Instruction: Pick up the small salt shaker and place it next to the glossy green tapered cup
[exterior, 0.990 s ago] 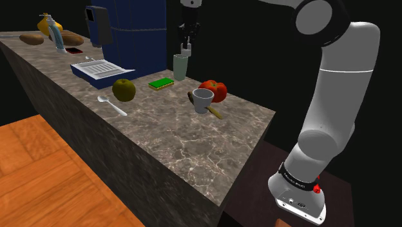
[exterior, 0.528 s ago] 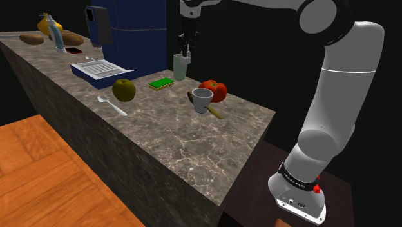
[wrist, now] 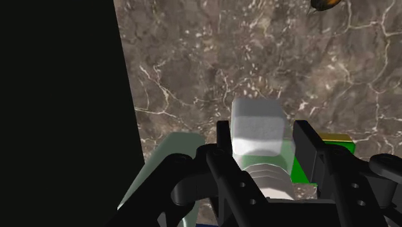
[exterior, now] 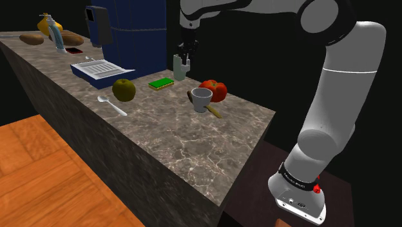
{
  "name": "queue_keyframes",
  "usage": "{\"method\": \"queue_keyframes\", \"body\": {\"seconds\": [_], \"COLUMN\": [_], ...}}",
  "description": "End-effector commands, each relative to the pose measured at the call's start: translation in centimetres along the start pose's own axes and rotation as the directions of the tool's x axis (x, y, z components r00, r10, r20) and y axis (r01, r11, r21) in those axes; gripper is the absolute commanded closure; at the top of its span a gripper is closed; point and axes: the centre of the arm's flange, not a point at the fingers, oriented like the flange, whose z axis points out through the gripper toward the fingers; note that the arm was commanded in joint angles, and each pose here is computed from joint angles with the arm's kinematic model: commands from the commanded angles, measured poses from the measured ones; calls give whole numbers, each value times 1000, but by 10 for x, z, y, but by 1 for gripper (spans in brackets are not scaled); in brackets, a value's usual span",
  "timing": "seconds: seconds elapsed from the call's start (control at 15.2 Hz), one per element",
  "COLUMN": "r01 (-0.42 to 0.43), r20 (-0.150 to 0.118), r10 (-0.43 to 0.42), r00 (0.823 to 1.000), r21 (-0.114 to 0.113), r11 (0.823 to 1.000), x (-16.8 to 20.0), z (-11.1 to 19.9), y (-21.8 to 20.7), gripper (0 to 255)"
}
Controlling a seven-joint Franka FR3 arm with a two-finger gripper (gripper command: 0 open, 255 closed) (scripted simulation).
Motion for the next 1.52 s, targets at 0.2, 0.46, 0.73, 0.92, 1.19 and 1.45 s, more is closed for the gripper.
{"method": "queue_keyframes", "body": {"seconds": [0.2,0.46,0.73,0.92,1.19,1.45], "r01": [0,0,0,0,0,0], "r20": [0,0,0,0,0,0], "r10": [0,0,0,0,0,0], "r00": [1000,1000,1000,1000,1000,1000], "r21": [0,0,0,0,0,0], "r11": [1000,1000,1000,1000,1000,1000], "x": [-2,-4,-6,-7,-9,-9], "z": [28,49,70,85,99,99], "y": [-4,-6,-8,-10,-12,-12], "gripper": [255,255,255,255,255,255]}}
